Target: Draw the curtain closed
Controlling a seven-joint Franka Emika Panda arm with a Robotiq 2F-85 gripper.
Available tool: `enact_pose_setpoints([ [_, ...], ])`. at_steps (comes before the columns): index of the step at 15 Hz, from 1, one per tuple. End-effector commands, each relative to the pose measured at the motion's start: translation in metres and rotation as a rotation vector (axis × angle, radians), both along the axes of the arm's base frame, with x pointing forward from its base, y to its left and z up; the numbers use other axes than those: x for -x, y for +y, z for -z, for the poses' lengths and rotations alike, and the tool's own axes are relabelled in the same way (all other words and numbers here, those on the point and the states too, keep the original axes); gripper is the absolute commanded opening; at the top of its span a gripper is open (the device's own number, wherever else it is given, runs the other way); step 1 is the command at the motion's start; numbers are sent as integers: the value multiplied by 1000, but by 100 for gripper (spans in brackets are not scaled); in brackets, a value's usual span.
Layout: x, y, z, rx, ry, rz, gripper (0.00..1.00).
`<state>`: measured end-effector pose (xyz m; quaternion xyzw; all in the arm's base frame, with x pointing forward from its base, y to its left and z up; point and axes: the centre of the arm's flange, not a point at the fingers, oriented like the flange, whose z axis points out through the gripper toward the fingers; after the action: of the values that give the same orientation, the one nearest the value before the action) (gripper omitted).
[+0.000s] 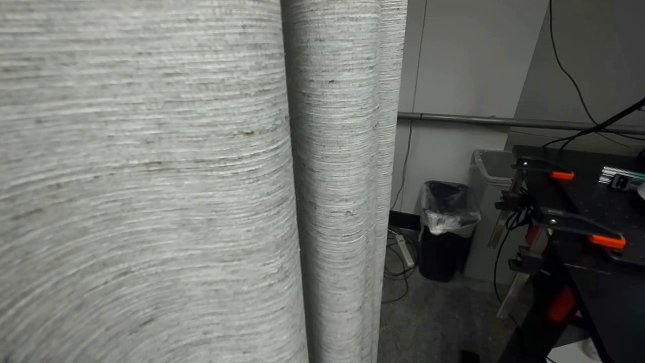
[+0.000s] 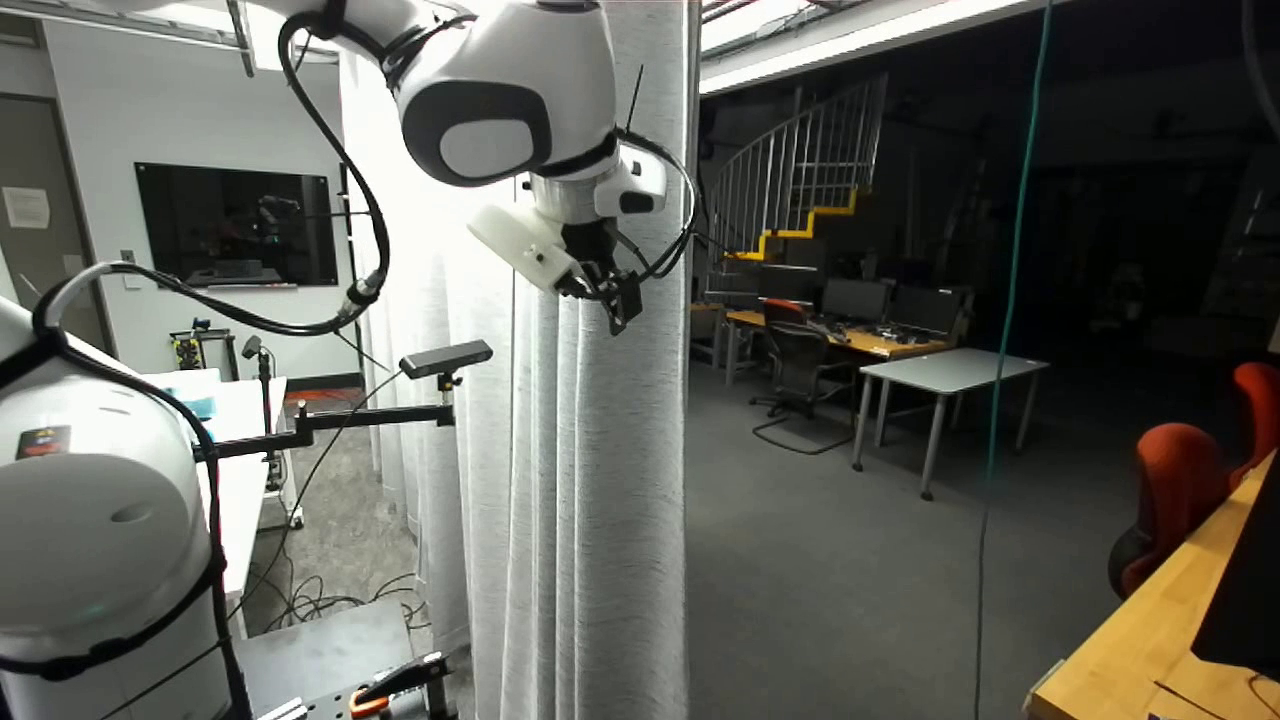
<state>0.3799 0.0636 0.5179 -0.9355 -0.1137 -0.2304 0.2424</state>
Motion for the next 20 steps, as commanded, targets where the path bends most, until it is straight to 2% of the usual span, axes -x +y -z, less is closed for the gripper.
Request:
enact_pose_setpoints([
  [1, -17, 27, 13, -64, -127, 13, 100],
  [4, -12, 47, 17, -83, -205, -26, 100],
  [11, -5, 76, 6, -153, -314, -67, 100],
  [20, -43, 68, -27, -225, -512, 55, 100],
])
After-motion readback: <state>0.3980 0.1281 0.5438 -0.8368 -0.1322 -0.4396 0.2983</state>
